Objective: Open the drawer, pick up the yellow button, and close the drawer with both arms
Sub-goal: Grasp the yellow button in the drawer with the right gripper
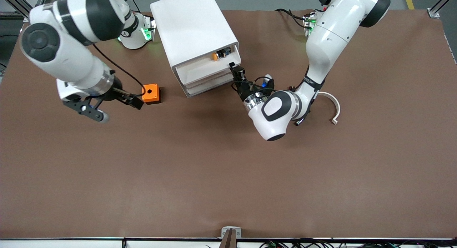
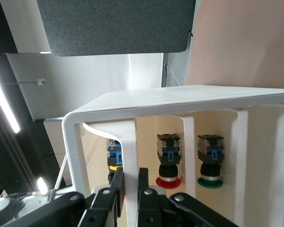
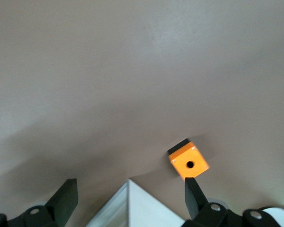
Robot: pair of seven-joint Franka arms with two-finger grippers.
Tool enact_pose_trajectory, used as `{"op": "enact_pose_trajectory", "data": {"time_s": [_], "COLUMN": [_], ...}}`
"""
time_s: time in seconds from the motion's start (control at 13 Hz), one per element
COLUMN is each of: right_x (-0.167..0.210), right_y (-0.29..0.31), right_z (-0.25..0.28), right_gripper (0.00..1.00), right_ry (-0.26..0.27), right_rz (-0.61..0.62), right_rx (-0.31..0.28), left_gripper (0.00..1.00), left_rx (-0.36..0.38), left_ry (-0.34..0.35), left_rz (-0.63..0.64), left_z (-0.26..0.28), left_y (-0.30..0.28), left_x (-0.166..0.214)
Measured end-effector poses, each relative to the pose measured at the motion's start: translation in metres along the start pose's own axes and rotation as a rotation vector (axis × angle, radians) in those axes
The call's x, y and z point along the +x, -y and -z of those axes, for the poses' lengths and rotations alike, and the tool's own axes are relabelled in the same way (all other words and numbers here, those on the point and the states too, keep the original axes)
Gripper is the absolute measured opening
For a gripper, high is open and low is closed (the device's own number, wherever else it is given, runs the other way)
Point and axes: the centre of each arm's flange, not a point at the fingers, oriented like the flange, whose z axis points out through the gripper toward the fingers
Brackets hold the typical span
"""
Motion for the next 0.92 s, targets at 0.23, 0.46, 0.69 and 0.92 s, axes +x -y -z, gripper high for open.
{"op": "enact_pose_trajectory", "data": {"time_s": [0.23, 0.46, 0.69, 0.92], "right_x": [-0.046, -0.097, -0.152, -0.192], "right_y": [0.038, 0.07, 0.101, 0.121], "right_z": [-0.011, -0.019, -0.026, -0.037], "right_gripper": [1.0, 1.0, 1.0, 1.0], "right_ry": [-0.006, -0.012, -0.027, -0.039], "right_rz": [-0.069, -0.121, -0.161, -0.209], "right_rx": [-0.005, -0.01, 0.008, 0.041], "left_gripper": [0.15, 0.15, 0.15, 0.15], "left_rx": [0.0, 0.001, -0.001, -0.003], "left_ry": [0.043, 0.087, 0.122, 0.144], "left_rz": [0.003, 0.005, 0.006, 0.007], "left_z": [0.023, 0.046, 0.062, 0.072], "left_y": [-0.002, -0.004, -0.005, -0.006], "left_x": [0.009, 0.019, 0.026, 0.03]}}
